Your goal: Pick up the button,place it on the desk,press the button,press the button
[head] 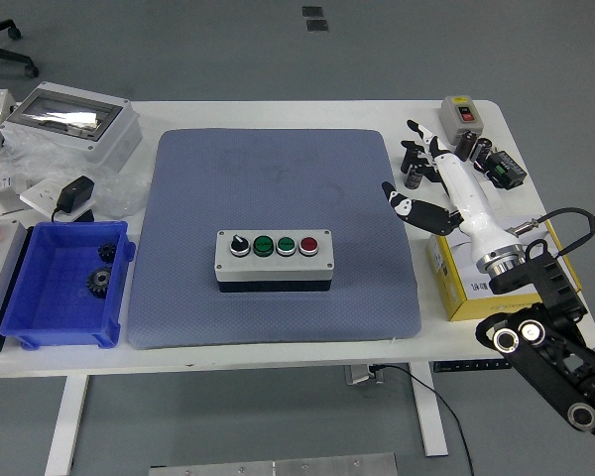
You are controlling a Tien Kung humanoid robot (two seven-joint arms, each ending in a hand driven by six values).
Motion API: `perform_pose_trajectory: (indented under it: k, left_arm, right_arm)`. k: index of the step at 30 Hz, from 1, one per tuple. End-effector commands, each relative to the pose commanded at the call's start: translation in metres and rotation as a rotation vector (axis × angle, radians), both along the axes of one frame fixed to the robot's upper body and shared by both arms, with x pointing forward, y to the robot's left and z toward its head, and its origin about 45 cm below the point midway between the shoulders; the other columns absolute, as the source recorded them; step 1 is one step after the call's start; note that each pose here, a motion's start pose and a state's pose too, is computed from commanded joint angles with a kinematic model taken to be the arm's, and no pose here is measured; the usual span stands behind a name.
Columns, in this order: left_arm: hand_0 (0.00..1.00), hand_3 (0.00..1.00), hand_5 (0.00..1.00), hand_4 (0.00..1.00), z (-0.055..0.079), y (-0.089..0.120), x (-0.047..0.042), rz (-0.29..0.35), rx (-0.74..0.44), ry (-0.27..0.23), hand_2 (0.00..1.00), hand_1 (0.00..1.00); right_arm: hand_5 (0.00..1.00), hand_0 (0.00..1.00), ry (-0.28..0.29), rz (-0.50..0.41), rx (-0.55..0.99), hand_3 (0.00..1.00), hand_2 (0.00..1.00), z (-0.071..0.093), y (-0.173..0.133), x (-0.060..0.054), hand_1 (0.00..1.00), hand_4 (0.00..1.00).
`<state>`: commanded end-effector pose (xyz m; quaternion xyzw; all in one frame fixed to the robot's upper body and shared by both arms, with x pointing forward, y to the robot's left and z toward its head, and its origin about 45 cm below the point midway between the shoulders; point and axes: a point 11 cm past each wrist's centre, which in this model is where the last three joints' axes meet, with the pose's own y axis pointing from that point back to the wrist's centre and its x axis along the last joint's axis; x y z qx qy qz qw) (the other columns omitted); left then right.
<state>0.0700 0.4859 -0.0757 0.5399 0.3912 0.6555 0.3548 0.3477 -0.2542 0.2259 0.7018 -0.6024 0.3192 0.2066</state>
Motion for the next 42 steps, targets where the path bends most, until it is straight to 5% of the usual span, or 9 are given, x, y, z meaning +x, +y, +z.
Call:
perform_pose_trajectory:
  k: [2, 3, 19, 31, 42]
  left_arm:
    - [0.566, 0.634, 0.002, 0.106, -0.001, -0.001, -0.0018, 0.002, -0.003, 0.004, 0.475, 0.485]
    - [0.565, 0.629, 0.002, 0.1, -0.001, -0.002, -0.0024, 0.003, -0.004, 0.006, 0.474, 0.484]
    - [0.561, 0.642, 0.002, 0.093, -0.001, -0.001, -0.0031, 0.019, -0.001, 0.008, 0.476, 0.482]
    - [0.559, 0.64, 0.002, 0.087, -0.003, -0.005, -0.0092, 0.042, -0.007, 0.026, 0.474, 0.481]
    - [0.557, 0.64, 0.002, 0.082, 0.0, -0.001, -0.005, 0.037, 0.0, 0.026, 0.474, 0.48]
  right_arm:
    - [0.426, 0.888, -0.002, -0.009, -0.003, 0.998, 0.976, 0.0, -0.002, 0.0, 0.91, 0.881]
    - [0.444, 0.985, -0.004, -0.013, -0.005, 0.998, 0.998, 0.0, -0.002, 0.0, 0.998, 0.941]
    - [0.468, 0.998, -0.023, -0.046, -0.104, 0.998, 0.998, 0.011, -0.005, 0.006, 0.998, 0.986]
    - [0.463, 0.998, 0.025, -0.057, -0.11, 0.998, 0.998, 0.013, 0.004, 0.03, 0.998, 0.987]
    - [0.467, 0.998, 0.141, -0.235, -0.311, 0.998, 0.998, 0.014, -0.012, 0.073, 0.998, 0.991]
